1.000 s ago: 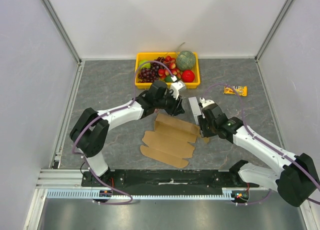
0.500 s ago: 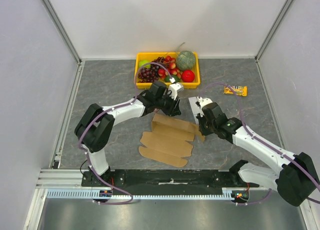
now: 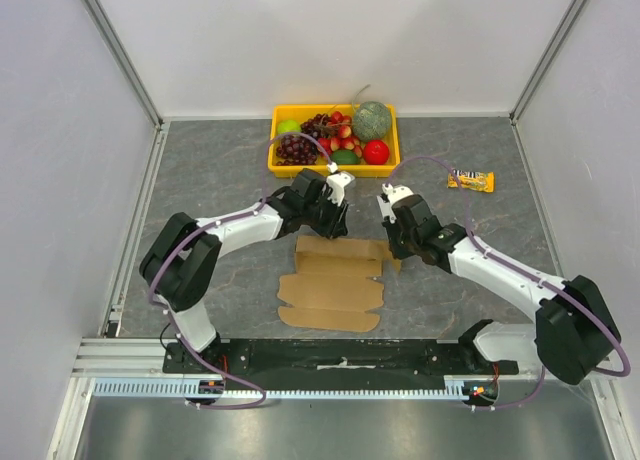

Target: Fold the paper box

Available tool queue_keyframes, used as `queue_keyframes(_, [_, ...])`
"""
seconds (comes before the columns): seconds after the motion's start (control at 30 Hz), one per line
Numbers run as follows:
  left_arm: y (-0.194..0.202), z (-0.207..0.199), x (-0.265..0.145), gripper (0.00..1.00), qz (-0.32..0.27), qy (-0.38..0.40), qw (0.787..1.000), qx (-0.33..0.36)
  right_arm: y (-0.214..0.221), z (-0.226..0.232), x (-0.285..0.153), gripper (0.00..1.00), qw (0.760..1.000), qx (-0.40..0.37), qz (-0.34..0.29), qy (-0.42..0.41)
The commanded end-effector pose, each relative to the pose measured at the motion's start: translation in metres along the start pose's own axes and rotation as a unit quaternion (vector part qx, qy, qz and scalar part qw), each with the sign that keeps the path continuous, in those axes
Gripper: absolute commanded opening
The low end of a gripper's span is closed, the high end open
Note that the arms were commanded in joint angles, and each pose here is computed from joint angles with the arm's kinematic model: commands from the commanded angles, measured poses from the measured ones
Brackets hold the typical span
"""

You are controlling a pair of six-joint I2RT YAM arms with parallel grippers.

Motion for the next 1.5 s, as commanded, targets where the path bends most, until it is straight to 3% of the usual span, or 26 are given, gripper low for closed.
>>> queue_keyframes(0.0, [-0.004, 0.002, -0.021, 0.37, -0.025, -0.035, 0.999, -0.022, -0.037, -0.005, 0.001, 0.17, 0.997, -0.032, -0.065, 0.008])
queue_keyframes(0.43, [-0.002, 0.013, -0.075, 0.38, -0.090, -0.133, 0.986, -0.049, -0.054, 0.007, 0.019, 0.18, 0.990, -0.084, -0.109, -0.042])
queue_keyframes(0.67, [-0.007, -0.006, -0.104, 0.45, -0.161, -0.078, 0.983, -0.034, -0.053, 0.007, 0.020, 0.20, 0.988, -0.088, -0.116, -0.044])
queue_keyframes(1.03, [0.015, -0.025, -0.095, 0.41, -0.131, -0.012, 0.991, -0.030, -0.051, 0.006, 0.016, 0.32, 0.988, -0.087, -0.117, -0.044])
queue_keyframes(1.47, [0.041, -0.022, -0.090, 0.38, -0.105, -0.020, 0.994, -0.036, -0.065, -0.001, -0.010, 0.41, 0.987, -0.064, -0.147, -0.019])
Point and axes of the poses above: each gripper's point midway between its finger pads, its own x axis out along the fingers, its own z axis along the line the jaws close on, y = z × x, the point moved 6 cm from there along -x, back along the fingers, and after that the axes turned 14 degrees about -x, right-handed, at the moved point
